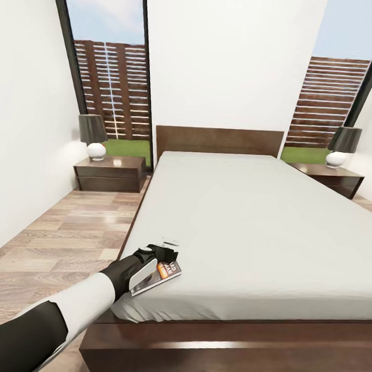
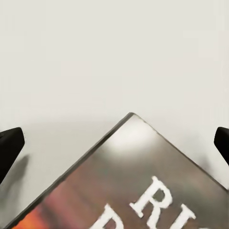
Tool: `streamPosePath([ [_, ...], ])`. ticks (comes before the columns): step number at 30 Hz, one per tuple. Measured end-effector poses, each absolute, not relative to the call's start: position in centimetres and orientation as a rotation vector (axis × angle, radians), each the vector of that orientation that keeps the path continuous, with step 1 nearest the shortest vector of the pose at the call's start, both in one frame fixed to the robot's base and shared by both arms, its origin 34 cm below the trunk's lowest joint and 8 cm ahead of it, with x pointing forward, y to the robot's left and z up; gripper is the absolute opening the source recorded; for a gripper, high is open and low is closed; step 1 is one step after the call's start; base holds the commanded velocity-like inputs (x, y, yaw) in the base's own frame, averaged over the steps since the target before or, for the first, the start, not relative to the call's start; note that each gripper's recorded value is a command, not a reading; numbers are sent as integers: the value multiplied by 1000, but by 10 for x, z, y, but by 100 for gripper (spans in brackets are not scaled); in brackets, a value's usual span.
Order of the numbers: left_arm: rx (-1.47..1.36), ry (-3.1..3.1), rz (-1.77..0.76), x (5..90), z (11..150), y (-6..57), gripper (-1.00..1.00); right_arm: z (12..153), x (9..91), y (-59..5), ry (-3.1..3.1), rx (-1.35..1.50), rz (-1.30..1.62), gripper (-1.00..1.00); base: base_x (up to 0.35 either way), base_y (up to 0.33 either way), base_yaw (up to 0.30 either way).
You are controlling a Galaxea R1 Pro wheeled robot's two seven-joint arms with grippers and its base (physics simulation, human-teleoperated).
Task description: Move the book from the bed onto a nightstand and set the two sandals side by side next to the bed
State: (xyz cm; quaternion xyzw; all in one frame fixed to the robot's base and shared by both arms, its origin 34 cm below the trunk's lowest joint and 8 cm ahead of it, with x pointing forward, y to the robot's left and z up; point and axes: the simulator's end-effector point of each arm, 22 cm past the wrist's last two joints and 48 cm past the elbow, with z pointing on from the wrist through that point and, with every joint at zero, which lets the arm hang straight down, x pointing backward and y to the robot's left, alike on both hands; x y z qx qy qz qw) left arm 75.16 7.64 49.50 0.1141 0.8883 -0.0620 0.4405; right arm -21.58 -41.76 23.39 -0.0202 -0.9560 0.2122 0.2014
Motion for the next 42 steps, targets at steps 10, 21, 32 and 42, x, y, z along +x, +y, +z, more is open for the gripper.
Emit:
streamPosePath([
  [10, 286, 2204, -149, 752, 495, 77, 100, 234, -215, -418, -2671, -56, 594, 100, -14, 8, 0],
  [21, 291, 2204, -141, 752, 494, 79, 100, 234, -215, -418, -2671, -56, 593, 100, -53, 2, 0],
  [32, 290, 2204, -140, 752, 494, 79, 100, 234, -215, -418, -2671, -56, 593, 100, -73, 0, 0],
  [42, 290, 2204, -141, 752, 494, 79, 100, 234, -215, -418, -2671, -56, 594, 100, -52, 0, 0],
])
